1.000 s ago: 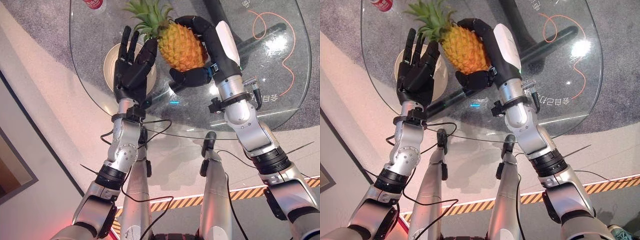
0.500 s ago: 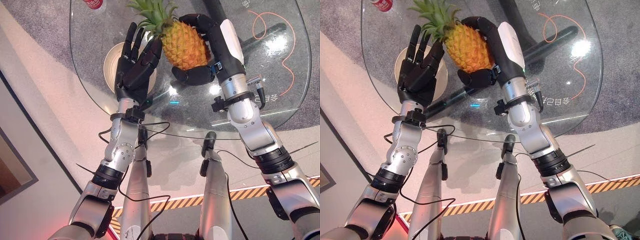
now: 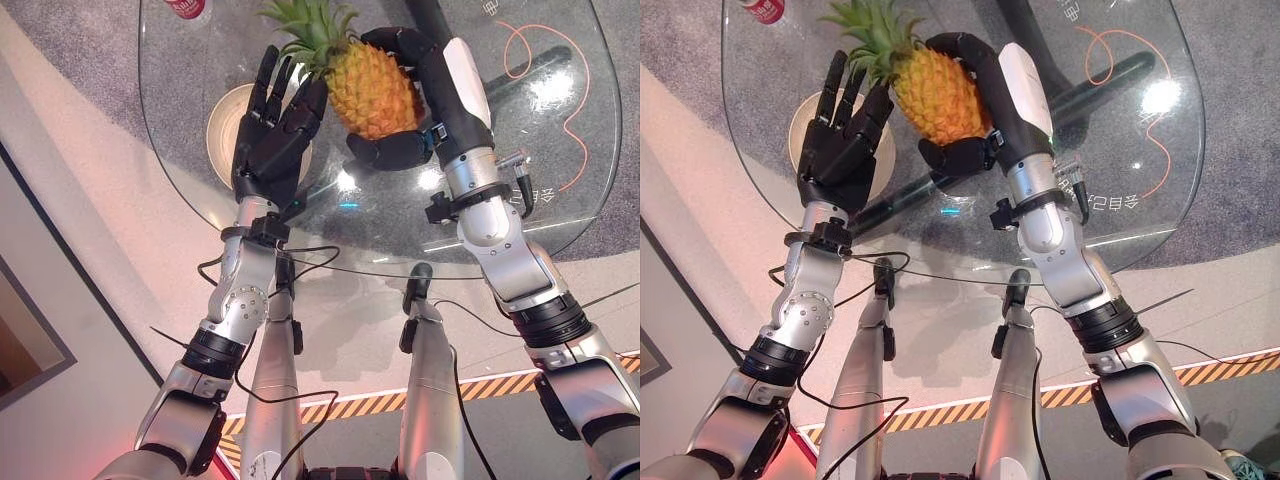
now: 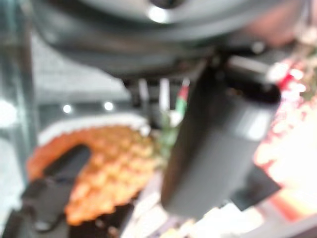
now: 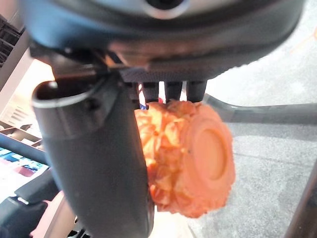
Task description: Pick up the fruit to the plate
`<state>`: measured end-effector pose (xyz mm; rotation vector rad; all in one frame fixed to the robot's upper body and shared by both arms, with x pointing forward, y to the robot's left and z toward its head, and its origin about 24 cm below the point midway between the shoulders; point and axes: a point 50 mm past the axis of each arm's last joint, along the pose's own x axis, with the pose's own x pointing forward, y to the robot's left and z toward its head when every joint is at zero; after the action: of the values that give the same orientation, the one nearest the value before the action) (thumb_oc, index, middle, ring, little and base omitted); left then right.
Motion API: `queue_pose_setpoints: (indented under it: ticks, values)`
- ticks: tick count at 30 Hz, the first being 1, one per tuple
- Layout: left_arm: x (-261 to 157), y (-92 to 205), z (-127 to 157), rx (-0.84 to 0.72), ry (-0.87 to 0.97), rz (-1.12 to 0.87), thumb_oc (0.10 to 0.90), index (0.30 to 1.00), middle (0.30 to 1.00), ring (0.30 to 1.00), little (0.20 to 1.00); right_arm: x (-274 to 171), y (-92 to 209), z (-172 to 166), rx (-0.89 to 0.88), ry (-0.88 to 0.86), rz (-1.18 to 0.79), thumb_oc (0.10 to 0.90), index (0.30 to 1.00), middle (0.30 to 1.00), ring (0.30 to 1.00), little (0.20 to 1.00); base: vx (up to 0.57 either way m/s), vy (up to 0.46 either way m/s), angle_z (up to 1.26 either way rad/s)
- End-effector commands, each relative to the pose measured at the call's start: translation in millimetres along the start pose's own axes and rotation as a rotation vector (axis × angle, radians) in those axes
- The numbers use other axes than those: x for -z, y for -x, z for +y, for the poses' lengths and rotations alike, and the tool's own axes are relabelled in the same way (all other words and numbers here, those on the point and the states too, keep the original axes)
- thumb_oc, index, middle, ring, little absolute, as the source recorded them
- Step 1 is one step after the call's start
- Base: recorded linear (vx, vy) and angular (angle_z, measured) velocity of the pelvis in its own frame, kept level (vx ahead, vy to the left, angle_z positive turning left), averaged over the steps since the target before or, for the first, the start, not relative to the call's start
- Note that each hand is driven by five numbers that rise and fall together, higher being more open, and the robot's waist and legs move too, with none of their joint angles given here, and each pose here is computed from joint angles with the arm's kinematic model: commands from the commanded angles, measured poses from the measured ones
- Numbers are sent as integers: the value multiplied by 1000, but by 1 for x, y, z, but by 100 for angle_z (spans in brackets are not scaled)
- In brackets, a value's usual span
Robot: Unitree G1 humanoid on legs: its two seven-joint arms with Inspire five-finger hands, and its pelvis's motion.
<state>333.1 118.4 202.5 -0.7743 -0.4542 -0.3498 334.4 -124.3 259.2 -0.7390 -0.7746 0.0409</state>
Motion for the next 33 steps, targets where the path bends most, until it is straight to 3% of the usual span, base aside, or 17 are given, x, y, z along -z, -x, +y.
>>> queue_pose_setpoints:
  ticks: [1, 13, 33]
  values:
    - [-39, -21, -105, 503, 27, -198, 800, 900, 900, 900, 900, -78, -6, 4, 3, -83, -399, 100, 300, 300, 300, 200, 0, 0, 0]
    - [-50, -24, -93, 358, -93, -304, 800, 900, 900, 900, 900, -82, -5, -13, 125, -87, -434, 100, 300, 300, 300, 200, 0, 0, 0]
    - [-65, -23, -76, 100, -10, -464, 800, 900, 900, 900, 900, -83, -7, -14, 158, -88, -437, 100, 300, 300, 300, 200, 0, 0, 0]
